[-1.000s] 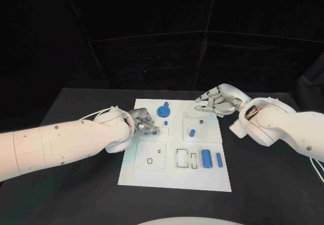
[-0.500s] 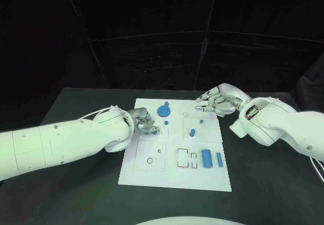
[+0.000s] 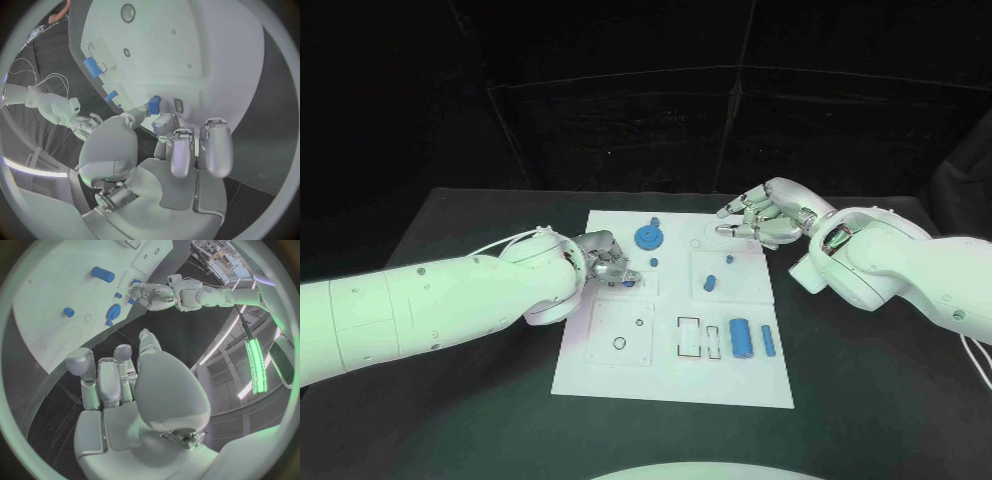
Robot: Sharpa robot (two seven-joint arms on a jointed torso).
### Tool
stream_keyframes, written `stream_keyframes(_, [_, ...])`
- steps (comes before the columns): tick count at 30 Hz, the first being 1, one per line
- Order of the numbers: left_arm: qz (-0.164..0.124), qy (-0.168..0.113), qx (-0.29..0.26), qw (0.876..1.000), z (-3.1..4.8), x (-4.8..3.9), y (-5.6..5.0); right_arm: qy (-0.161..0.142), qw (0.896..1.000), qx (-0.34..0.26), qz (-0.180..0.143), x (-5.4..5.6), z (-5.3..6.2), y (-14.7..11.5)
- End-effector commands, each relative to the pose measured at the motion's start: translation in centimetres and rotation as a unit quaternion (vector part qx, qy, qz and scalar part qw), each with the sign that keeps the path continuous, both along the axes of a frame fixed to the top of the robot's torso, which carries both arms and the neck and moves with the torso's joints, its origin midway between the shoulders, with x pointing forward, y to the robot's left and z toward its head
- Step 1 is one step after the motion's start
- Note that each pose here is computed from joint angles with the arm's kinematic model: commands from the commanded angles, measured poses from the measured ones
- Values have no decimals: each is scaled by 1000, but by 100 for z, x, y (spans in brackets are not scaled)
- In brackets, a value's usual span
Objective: Assemble the parts on the task board
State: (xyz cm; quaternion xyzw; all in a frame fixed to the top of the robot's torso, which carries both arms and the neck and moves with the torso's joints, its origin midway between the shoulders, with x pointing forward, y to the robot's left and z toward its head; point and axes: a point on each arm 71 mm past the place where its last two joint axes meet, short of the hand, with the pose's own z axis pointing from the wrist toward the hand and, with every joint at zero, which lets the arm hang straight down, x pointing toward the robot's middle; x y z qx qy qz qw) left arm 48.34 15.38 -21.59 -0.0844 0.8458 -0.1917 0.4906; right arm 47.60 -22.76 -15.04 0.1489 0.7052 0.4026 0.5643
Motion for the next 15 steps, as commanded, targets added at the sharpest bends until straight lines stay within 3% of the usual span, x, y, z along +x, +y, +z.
stream_keyframes(1, [-2,8,5,1000,-25,-5,-6,-3,1000,3,3,-1,15,12])
stream_keyframes(15, [1,5,5,1000,-24,20,-15,-4,1000,3,3,-2,16,17])
